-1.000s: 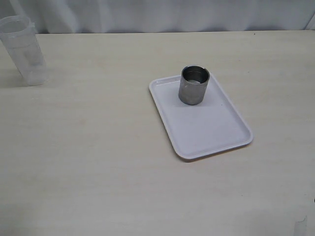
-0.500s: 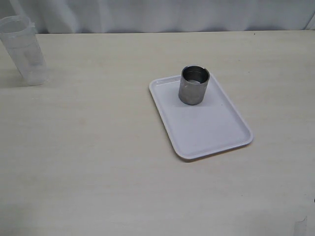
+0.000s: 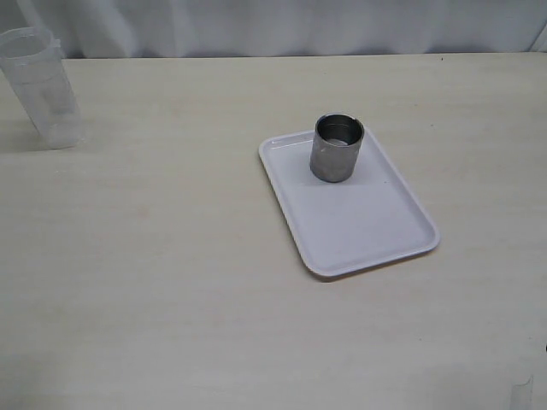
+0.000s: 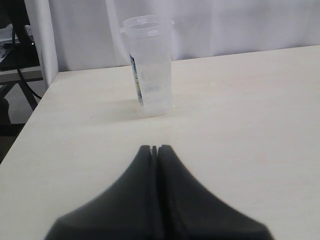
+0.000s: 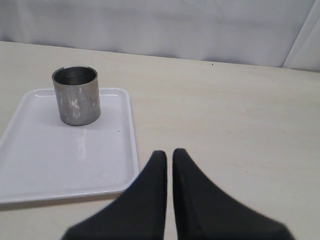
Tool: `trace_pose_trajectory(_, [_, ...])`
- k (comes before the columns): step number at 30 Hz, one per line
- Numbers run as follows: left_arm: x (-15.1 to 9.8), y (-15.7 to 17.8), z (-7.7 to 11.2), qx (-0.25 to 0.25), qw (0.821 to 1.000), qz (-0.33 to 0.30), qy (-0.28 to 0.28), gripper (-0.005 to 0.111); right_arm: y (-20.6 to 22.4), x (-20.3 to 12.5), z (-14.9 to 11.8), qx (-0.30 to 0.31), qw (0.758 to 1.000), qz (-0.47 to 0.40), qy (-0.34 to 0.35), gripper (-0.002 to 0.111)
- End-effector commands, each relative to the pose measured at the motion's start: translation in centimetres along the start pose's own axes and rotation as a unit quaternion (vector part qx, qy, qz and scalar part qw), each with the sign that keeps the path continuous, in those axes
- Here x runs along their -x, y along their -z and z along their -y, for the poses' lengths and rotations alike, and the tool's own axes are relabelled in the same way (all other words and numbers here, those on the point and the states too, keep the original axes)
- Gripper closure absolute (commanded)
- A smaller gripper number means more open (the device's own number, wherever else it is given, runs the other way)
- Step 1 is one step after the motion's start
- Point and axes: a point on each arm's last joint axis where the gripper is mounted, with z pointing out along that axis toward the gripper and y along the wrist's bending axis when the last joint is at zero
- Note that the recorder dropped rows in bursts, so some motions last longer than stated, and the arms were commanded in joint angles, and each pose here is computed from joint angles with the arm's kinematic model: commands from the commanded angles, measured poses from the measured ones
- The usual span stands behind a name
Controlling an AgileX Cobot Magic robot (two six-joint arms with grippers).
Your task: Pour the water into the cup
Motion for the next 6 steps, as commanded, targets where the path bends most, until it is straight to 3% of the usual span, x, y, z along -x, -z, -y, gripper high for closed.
trace_pose_trajectory(1, [0.04,0.00,0.00,-0.001,1.000,0.006,0.000,0.107,0.01,-0.14,-0.02,0.000,1.000,-0.002,0.001,0.104])
trace_pose_trajectory(6, [0.04,0.00,0.00,0.000,1.000,0.006,-0.001,0.107,0.01,-0.14,-0.02,0.000,1.000,-0.002,0.001,0.104])
